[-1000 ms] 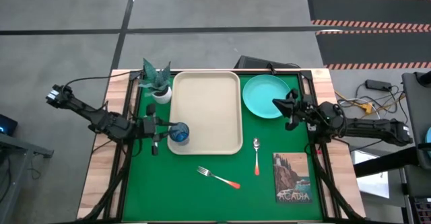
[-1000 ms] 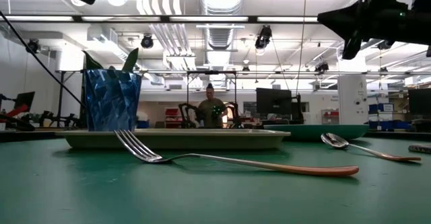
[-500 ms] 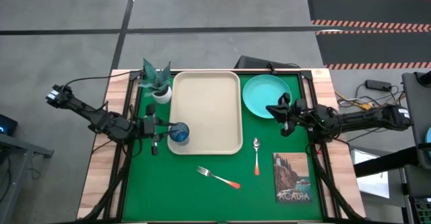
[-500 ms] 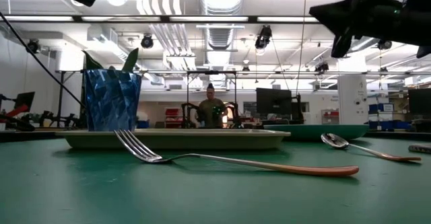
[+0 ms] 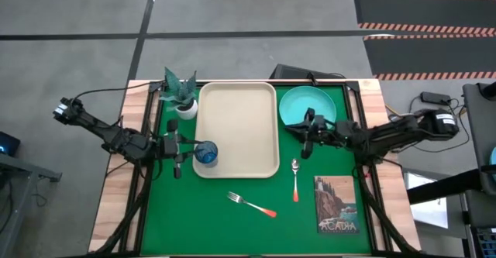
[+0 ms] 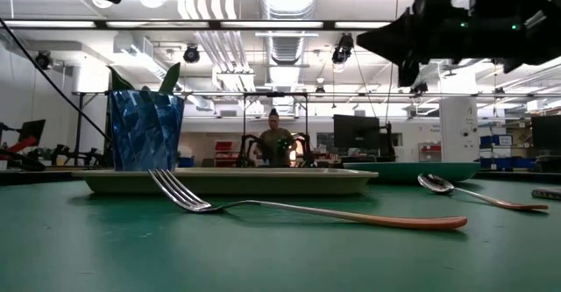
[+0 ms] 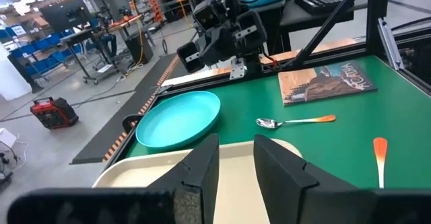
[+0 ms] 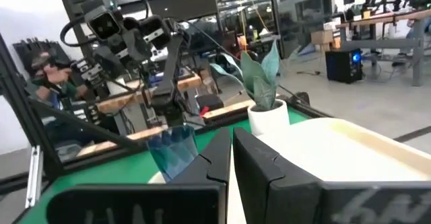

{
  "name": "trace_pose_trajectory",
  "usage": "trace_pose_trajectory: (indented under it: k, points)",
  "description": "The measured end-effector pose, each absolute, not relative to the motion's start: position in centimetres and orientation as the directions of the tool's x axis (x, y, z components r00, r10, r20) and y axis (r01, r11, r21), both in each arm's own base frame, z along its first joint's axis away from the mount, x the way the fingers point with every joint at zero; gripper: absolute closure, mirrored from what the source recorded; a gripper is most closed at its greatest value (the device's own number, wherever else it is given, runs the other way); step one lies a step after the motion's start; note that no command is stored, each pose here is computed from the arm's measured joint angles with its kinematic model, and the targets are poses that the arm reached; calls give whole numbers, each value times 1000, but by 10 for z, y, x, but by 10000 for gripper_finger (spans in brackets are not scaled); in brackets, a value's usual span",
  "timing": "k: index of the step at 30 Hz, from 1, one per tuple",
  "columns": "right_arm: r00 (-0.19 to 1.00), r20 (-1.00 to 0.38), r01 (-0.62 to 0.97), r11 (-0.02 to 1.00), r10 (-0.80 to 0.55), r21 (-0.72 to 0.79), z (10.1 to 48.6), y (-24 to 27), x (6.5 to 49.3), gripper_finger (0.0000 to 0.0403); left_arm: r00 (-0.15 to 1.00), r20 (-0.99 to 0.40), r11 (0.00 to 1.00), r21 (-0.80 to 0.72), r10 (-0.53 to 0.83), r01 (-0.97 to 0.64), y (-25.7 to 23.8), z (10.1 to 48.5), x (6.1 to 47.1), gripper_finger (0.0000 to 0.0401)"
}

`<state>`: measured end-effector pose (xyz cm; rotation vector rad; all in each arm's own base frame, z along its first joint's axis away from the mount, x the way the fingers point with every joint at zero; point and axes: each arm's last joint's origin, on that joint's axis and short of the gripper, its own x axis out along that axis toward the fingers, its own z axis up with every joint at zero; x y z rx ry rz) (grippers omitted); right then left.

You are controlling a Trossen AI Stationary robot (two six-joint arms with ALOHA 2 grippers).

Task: Pick and place plate/cup/fork/spoon on tray
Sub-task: Put the blue plate on the serving tray to the right of the blue glass

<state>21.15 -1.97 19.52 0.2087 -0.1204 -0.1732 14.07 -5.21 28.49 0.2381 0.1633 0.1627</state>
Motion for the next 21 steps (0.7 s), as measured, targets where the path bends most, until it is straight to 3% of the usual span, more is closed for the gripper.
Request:
trace_pose_trajectory:
  k: [4, 8, 15, 18, 21]
  points:
    - [983, 10, 175, 961, -182, 216, 192, -21, 225, 392, 974, -139, 959, 246, 179, -141, -52, 285, 141, 321]
    - [950, -225, 268, 931, -215, 246, 192, -22, 235, 392, 974, -141, 959, 247, 179, -140, -52, 285, 141, 321]
    - [583, -665, 732, 657, -467, 180, 198, -31, 232, 392, 974, -142, 959, 247, 179, -140, -52, 285, 141, 321]
    - [444, -765, 820, 555, -465, 139, 202, -34, 229, 392, 974, -142, 959, 246, 179, -140, -52, 285, 141, 322]
    - [374, -810, 851, 515, -452, 105, 204, -33, 231, 392, 974, -142, 959, 246, 179, -140, -52, 285, 141, 321]
